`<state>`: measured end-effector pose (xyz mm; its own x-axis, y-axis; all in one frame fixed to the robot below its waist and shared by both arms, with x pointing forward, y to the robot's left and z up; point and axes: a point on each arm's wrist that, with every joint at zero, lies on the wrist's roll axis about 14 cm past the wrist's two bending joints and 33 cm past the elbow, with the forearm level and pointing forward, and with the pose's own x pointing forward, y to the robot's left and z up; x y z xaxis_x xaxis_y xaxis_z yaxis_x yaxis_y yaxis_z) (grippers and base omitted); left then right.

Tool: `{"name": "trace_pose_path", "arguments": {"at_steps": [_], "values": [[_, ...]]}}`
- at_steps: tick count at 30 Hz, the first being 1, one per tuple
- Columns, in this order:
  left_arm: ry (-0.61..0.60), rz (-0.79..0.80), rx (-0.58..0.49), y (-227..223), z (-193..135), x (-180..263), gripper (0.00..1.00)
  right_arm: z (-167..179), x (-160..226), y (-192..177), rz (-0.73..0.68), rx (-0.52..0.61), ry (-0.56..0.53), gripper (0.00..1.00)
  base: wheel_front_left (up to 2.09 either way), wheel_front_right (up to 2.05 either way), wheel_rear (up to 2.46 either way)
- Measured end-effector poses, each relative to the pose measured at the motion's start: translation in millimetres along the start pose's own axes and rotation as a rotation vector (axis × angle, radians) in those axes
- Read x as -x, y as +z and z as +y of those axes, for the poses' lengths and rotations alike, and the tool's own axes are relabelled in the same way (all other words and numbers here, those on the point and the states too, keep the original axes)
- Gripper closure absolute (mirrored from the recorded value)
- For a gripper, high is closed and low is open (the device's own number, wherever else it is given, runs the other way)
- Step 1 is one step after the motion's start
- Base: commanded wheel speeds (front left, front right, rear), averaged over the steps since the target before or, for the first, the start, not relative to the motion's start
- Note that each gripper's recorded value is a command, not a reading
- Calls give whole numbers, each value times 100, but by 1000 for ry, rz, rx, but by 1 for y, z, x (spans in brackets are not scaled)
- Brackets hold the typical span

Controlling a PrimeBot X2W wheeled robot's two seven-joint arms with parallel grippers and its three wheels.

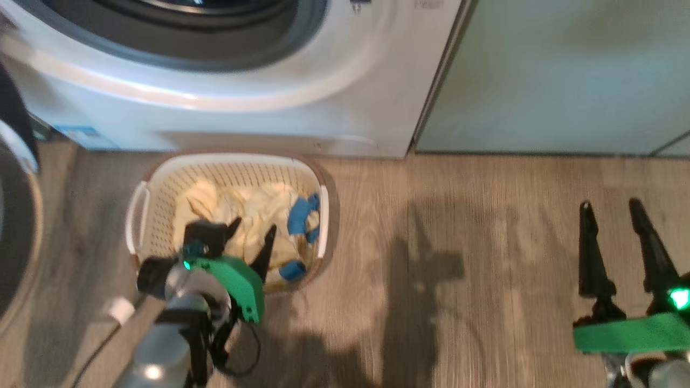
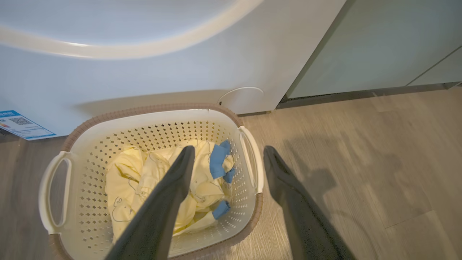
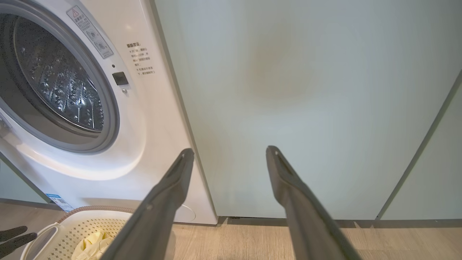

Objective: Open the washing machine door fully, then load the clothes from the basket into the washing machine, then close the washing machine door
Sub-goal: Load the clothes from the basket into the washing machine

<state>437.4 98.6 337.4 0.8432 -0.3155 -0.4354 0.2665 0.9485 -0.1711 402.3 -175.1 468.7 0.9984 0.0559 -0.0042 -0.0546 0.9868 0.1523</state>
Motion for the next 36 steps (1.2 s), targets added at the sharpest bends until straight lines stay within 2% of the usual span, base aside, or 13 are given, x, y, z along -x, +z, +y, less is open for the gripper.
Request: {"name": "trace_pose_path", "arguments": {"at_steps": [5, 13, 18, 24, 36], "values": [[9, 100, 52, -29, 10, -38, 0, -6, -20, -20, 37, -12, -10, 0, 0, 0, 0], [1, 273, 76, -90, 18, -84, 0, -9, -52, -49, 71, -21, 1, 0, 0, 0, 0], [11, 339, 85, -120, 34, -116, 0, -15, -67, -75, 106, -16, 0, 0, 0, 0, 0], [43, 433, 124, -169, 51, -133, 0, -23, -71, -114, 187, -17, -12, 0, 0, 0, 0], [51, 526, 131, -214, 61, -161, 0, -30, -72, -142, 243, -13, -19, 0, 0, 0, 0]]}}
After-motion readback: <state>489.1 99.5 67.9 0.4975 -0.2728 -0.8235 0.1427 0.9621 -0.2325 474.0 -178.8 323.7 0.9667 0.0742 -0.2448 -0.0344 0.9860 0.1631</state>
